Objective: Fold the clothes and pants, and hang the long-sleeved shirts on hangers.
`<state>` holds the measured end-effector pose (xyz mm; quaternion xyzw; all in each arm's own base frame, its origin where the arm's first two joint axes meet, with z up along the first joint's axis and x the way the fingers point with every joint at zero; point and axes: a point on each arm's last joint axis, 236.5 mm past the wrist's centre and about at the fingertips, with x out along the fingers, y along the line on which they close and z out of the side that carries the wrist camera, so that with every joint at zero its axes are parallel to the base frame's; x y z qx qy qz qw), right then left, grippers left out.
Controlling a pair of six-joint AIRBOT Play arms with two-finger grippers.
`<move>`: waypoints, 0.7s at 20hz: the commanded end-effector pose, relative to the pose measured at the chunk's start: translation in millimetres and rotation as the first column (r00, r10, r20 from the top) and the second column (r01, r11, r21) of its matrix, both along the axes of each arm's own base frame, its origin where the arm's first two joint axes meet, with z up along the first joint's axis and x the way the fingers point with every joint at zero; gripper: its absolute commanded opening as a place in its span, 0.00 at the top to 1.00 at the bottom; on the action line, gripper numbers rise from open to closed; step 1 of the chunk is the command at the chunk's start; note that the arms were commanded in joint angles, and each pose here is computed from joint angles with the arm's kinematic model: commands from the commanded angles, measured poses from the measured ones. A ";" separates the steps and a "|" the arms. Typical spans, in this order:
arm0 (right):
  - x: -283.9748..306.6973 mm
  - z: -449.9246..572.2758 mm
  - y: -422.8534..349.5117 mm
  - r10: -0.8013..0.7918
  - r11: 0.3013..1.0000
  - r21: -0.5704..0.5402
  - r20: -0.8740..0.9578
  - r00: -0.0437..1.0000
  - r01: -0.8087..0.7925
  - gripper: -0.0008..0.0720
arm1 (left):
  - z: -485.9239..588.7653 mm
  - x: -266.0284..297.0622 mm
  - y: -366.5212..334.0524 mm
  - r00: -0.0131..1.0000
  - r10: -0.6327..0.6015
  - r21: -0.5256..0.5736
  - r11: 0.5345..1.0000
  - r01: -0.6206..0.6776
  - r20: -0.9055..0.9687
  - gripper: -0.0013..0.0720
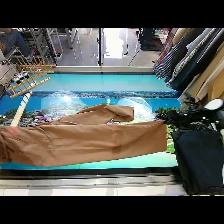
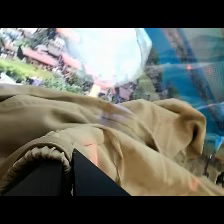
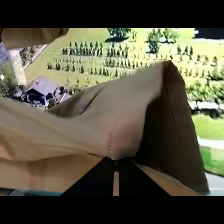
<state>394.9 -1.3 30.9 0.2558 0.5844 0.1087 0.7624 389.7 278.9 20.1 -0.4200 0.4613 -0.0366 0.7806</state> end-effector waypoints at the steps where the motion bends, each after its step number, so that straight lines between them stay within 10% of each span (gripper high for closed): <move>1: 29.7 -33.8 16.5 -0.024 0.999 0.026 -0.001 1.000 0.024 0.96 | -35.6 3.4 -8.0 0.997 -0.081 -0.024 0.996 0.081 0.008 0.94; 5: 31.7 -35.2 20.4 -0.007 1.000 0.023 0.010 1.000 0.006 0.96 | -40.5 4.2 -7.0 0.981 -0.178 0.056 0.983 0.174 0.072 0.48; 14: 31.9 -36.3 18.4 0.042 0.999 -0.006 0.038 0.998 -0.041 0.96 | -54.0 -22.9 -17.0 0.941 -0.339 0.094 0.937 0.336 0.019 0.38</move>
